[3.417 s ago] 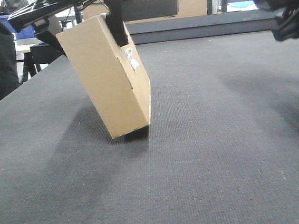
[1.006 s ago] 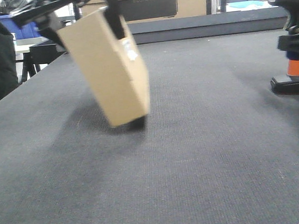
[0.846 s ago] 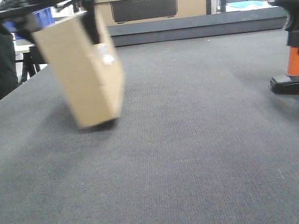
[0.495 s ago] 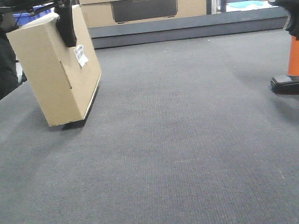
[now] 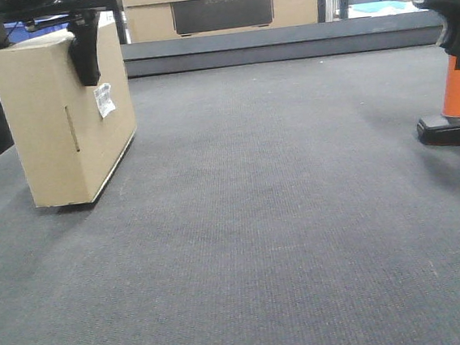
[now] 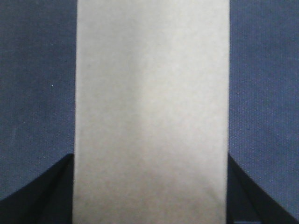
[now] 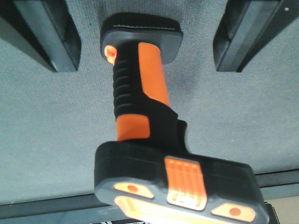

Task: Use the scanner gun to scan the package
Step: 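Set the box back down with the left gripper and release it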

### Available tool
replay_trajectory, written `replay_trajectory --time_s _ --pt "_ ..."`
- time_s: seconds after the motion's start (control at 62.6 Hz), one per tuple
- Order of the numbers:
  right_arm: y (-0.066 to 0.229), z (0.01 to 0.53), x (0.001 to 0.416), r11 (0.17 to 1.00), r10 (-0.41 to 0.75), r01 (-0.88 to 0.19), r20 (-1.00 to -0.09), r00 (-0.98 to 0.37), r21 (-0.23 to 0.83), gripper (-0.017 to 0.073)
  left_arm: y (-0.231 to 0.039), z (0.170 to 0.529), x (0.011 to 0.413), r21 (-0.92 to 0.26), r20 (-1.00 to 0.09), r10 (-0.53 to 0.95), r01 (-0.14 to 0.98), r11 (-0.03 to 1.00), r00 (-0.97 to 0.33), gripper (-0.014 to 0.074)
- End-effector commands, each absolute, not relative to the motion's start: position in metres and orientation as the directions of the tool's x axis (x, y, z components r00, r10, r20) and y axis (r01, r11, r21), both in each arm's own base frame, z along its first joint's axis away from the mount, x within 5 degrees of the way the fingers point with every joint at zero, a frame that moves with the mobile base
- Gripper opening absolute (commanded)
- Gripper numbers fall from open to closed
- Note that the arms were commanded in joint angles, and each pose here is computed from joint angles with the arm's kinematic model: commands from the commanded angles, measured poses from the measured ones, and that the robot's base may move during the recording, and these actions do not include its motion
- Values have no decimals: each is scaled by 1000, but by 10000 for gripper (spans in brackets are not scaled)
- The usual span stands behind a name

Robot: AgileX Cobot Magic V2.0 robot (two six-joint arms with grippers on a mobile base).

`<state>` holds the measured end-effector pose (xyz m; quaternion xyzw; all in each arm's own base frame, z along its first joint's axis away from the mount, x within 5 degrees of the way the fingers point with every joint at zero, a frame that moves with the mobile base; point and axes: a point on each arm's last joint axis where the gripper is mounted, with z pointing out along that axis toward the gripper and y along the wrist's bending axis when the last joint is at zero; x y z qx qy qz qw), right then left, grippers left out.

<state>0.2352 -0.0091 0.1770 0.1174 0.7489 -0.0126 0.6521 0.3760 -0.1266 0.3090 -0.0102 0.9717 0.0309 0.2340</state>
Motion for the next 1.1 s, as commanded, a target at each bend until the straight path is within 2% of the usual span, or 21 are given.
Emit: replay_trajectory --time_s 0.0,0.192,0.271,0.447,0.575,0.687,0.862,0.942,1.022,1.086 --pt "-9 180 234 972 158 190 -982 -102 136 476 -128 317 375 42 -479 -14 -39 998 -878 116" --pt "-9 178 234 972 162 191 -978 -128 136 476 -128 317 375 42 -479 -14 -39 998 -878 510" --pt "-9 177 230 972 170 190 -973 -157 139 475 -128 317 375 44 -478 -13 -39 998 -878 616" --pt "-8 188 217 971 185 180 -971 -151 157 475 -125 320 374 74 -494 3 -39 996 -870 598" --pt "-7 199 208 970 201 167 -968 -149 176 456 -117 341 365 108 -542 6 -63 992 -840 598" --pt "-6 205 201 970 214 155 -962 -171 188 325 -111 370 348 136 -609 27 -71 988 -793 598" --pt "-3 216 189 971 225 129 -955 -195 203 -34 -110 401 321 87 -679 8 -70 994 -734 598" --pt "-2 223 181 970 233 116 -952 -196 214 -161 -106 407 309 57 -704 -10 -71 996 -710 596" --pt "-1 228 172 969 241 103 -949 -204 224 -168 -102 406 298 46 -718 -7 -57 997 -696 559" --pt "0 232 163 968 247 90 -943 -224 232 -168 -97 399 286 51 -714 4 -47 998 -700 456"
